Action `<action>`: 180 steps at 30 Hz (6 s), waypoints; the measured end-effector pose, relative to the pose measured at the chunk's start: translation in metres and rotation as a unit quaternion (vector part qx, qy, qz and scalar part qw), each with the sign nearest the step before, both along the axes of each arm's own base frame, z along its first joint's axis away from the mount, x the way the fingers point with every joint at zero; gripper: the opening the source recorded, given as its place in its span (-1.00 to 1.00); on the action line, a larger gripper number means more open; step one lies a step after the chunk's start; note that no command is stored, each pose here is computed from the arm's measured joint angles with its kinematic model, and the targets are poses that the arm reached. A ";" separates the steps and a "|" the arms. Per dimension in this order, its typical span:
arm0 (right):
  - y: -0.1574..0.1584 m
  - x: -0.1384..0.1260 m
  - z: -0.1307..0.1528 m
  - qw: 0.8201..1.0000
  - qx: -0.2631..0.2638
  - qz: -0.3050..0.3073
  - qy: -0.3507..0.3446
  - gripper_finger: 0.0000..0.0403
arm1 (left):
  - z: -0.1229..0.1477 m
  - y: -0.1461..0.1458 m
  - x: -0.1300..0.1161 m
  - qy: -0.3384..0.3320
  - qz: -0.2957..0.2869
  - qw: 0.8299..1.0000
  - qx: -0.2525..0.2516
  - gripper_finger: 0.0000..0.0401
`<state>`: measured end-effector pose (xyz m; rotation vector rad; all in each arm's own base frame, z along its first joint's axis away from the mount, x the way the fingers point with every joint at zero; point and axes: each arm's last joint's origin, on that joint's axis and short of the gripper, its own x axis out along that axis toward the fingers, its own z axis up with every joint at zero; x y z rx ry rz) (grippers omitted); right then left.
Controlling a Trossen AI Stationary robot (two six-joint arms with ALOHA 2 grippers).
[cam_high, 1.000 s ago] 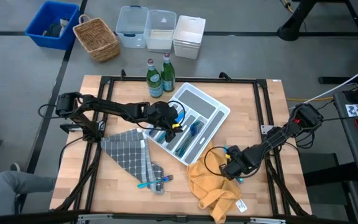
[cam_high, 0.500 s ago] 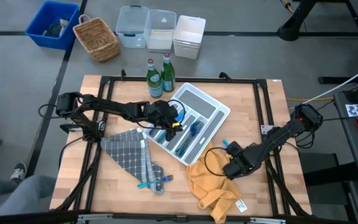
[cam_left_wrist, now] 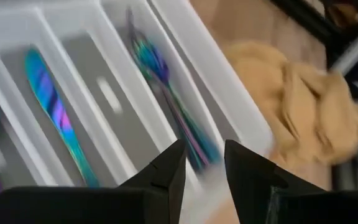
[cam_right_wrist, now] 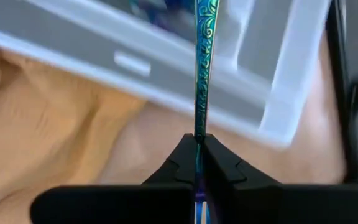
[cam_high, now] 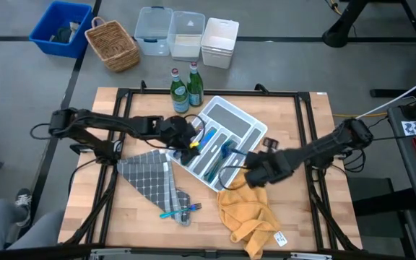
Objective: Sort silverware
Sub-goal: Put the blue fork into the cutlery tray
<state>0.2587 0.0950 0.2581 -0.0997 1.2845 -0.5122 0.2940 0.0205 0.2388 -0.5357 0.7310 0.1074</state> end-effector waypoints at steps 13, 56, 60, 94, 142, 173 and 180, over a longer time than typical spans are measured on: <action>-0.069 0.069 0.013 0.931 -0.038 0.356 -0.074 -0.93 | 0.011 -0.073 -0.036 0.097 -0.047 0.990 -0.096 -0.50; -0.117 0.103 -0.068 0.858 -0.011 0.508 0.075 -0.49 | 0.010 -0.127 -0.053 0.126 0.010 0.979 -0.160 -0.50; -0.117 0.102 -0.068 0.859 -0.015 0.505 0.081 -0.40 | 0.010 -0.127 -0.053 0.124 0.001 0.981 -0.151 -0.50; -0.119 0.098 -0.068 0.845 -0.028 0.521 0.120 -0.61 | 0.010 -0.125 -0.051 0.103 0.016 0.987 -0.122 -0.50; -0.112 0.092 0.065 0.916 0.129 0.379 0.029 -0.61 | -0.100 -0.197 -0.020 0.156 -0.102 0.982 0.038 -0.50; -0.109 0.060 0.099 0.913 0.129 0.387 -0.001 -0.61 | -0.079 -0.187 -0.021 0.137 -0.088 0.986 0.025 -0.99; -0.108 0.031 0.130 0.925 0.121 0.354 -0.060 -0.61 | -0.053 -0.162 -0.013 0.089 -0.051 0.995 0.006 -0.99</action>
